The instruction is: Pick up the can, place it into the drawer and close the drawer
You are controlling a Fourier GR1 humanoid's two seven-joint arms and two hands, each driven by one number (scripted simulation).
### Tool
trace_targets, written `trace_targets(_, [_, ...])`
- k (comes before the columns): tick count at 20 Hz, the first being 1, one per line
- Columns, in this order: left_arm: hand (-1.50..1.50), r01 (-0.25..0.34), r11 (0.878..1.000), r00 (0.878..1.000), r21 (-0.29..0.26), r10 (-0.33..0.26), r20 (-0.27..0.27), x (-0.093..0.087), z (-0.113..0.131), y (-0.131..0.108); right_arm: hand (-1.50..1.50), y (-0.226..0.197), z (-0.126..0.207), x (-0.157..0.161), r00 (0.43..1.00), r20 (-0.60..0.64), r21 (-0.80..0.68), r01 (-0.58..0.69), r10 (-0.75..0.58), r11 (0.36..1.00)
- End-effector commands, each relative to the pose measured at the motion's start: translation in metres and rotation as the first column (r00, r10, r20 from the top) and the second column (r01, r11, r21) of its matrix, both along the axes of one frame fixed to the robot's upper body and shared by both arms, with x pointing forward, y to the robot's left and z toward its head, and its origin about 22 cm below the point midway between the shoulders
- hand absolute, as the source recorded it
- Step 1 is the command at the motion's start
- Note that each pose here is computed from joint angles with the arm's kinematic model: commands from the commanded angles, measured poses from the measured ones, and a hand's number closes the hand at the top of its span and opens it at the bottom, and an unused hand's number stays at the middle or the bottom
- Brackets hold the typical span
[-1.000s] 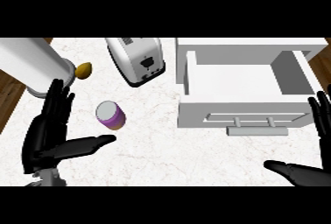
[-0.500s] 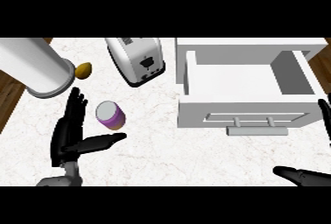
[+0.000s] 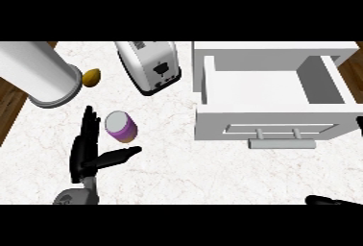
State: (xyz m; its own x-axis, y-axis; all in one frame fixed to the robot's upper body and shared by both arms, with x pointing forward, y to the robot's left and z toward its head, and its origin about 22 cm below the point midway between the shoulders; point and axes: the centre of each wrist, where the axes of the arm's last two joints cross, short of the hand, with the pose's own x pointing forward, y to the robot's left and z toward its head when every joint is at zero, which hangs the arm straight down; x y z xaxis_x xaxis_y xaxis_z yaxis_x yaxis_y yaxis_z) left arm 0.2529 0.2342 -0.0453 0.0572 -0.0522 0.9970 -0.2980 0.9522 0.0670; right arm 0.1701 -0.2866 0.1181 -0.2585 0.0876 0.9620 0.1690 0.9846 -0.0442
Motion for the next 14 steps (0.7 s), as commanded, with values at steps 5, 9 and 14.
trace_targets(5, [-1.50, -0.025, 1.000, 0.999, -0.008, 0.025, -0.036, 0.022, -0.034, 0.007, -1.50, -0.011, 0.002, -0.002, 1.000, 0.003, -0.020, 0.010, -0.010, 1.000])
trace_targets(9, [-1.50, -0.002, 1.000, 0.999, -0.016, 0.002, -0.033, 0.012, -0.051, 0.020, -1.50, 0.007, 0.016, 0.011, 1.000, 0.014, -0.015, 0.012, -0.012, 1.000])
trace_targets(14, [-1.50, -0.058, 0.997, 0.997, -0.042, 0.056, -0.053, 0.015, -0.064, 0.016, -1.50, -0.011, 0.003, -0.008, 1.000, -0.017, -0.006, 0.007, -0.007, 1.000])
